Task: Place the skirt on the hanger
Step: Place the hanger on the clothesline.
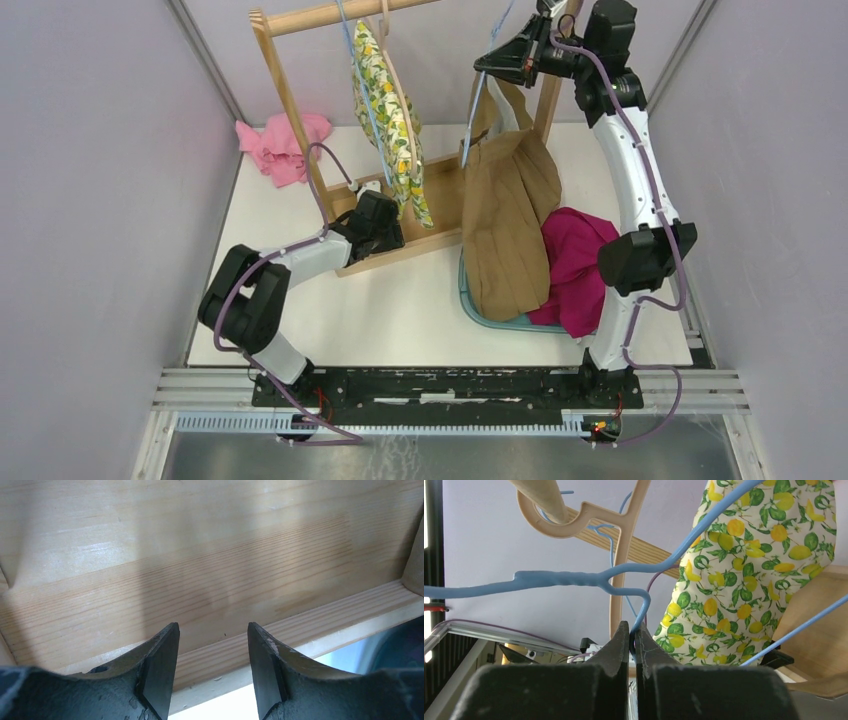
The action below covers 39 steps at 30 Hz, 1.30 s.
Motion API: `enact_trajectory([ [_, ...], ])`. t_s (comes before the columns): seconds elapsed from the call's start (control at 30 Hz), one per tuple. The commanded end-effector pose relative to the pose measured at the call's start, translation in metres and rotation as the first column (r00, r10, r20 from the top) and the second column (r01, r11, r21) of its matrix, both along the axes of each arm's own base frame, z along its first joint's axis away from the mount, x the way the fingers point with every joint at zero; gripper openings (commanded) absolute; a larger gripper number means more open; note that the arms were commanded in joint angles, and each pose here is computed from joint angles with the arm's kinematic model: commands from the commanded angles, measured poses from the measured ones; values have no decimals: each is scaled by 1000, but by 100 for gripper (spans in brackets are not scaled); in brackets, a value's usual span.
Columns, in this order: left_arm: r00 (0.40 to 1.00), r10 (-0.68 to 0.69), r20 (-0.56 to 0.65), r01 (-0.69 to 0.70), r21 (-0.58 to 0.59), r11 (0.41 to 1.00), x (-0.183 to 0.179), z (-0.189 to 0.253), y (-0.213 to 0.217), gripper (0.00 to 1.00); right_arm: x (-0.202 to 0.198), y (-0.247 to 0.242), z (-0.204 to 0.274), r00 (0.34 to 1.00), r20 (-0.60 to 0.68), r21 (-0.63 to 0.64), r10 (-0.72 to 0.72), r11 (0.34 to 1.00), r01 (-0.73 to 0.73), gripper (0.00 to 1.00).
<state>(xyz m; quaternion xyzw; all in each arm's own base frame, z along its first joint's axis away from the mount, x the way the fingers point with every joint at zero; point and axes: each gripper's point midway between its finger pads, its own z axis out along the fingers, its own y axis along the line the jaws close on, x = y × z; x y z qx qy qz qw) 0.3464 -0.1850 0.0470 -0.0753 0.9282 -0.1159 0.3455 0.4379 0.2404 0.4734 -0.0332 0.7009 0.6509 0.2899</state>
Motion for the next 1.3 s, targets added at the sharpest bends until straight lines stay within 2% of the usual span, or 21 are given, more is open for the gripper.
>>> enact_trajectory([
  [0.0,1000,-24,13,24,-10,1000,-6,8,-1,60,-28,3,64,972,231,32,-46,999,40,1],
  [0.23,999,-40,21,40,-23,999,-8,10,-6,59,-43,11,82,962,268,33,-46,999,39,1],
  [0.77,998,-47,40,49,-48,998,-8,21,-11,59,15,25,53,987,142,86,-80,994,68,1],
  [1.13,998,-51,43,54,-58,997,-9,22,-14,59,18,30,17,993,97,21,-66,998,64,1],
  [1.17,998,-49,44,52,-57,997,-9,23,-13,59,18,29,9,994,86,1,-68,998,68,2],
  [1.27,998,-53,45,56,-59,997,-11,25,-13,59,9,26,-9,994,88,-57,-64,996,69,23],
])
